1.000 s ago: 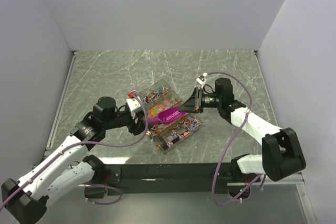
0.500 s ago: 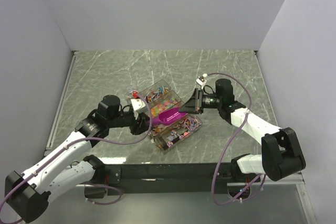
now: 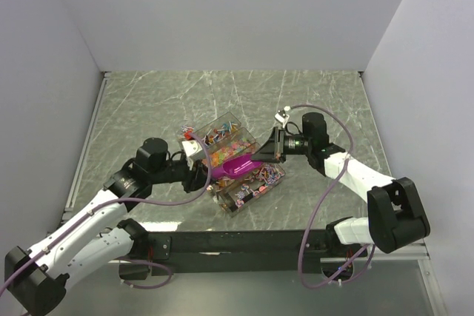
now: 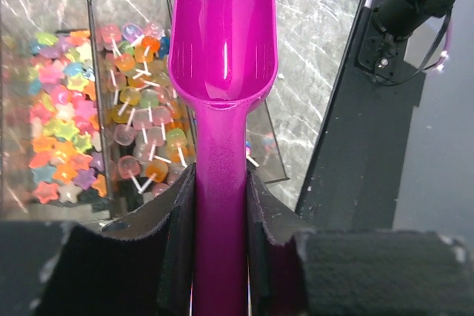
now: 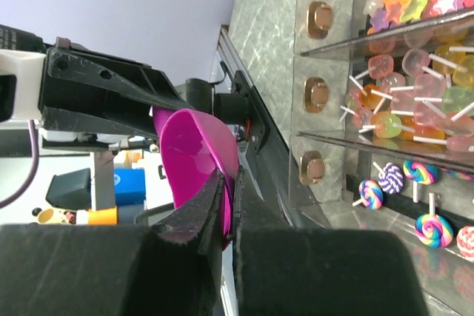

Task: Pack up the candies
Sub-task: Scoop the fake candies from the storage box.

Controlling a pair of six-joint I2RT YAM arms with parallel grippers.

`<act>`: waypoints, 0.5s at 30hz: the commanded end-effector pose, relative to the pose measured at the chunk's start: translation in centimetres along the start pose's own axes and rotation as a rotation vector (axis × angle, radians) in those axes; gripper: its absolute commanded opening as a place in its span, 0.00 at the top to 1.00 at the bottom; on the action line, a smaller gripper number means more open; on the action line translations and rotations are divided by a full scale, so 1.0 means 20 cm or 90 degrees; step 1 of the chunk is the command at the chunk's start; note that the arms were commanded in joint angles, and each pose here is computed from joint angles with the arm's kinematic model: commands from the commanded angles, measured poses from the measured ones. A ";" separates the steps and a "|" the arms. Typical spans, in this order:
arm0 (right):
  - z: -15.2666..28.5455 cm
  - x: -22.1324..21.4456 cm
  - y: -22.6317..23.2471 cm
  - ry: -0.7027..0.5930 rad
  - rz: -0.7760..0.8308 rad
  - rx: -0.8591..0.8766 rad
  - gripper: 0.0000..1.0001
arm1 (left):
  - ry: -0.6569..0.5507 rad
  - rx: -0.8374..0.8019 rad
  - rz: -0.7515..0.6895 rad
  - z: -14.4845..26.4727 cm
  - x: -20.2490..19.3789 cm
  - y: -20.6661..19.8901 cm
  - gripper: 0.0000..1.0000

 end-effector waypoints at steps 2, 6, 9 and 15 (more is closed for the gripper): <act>0.01 0.00 -0.16 -0.006 0.009 -0.078 0.92 | -0.130 0.056 -0.009 0.08 0.27 0.02 0.94; 0.02 0.00 -0.18 -0.007 0.026 -0.102 0.67 | -0.121 0.102 0.020 0.09 0.28 0.07 0.99; 0.07 0.06 -0.22 -0.038 0.061 -0.182 0.51 | -0.093 0.124 0.041 0.10 0.25 0.10 0.99; 0.30 0.20 -0.36 -0.124 0.163 -0.452 0.46 | -0.021 0.173 0.060 0.11 0.17 0.16 0.99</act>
Point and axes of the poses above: each gripper's point midway between its finger pads, its own z axis back along the fingers, its own y axis along the line the jaws close on, x = y × z, the point moved 1 cm from there along z, back along the fingers, and after that the axes turned 2 degrees about -z, right-handed, at the moved point
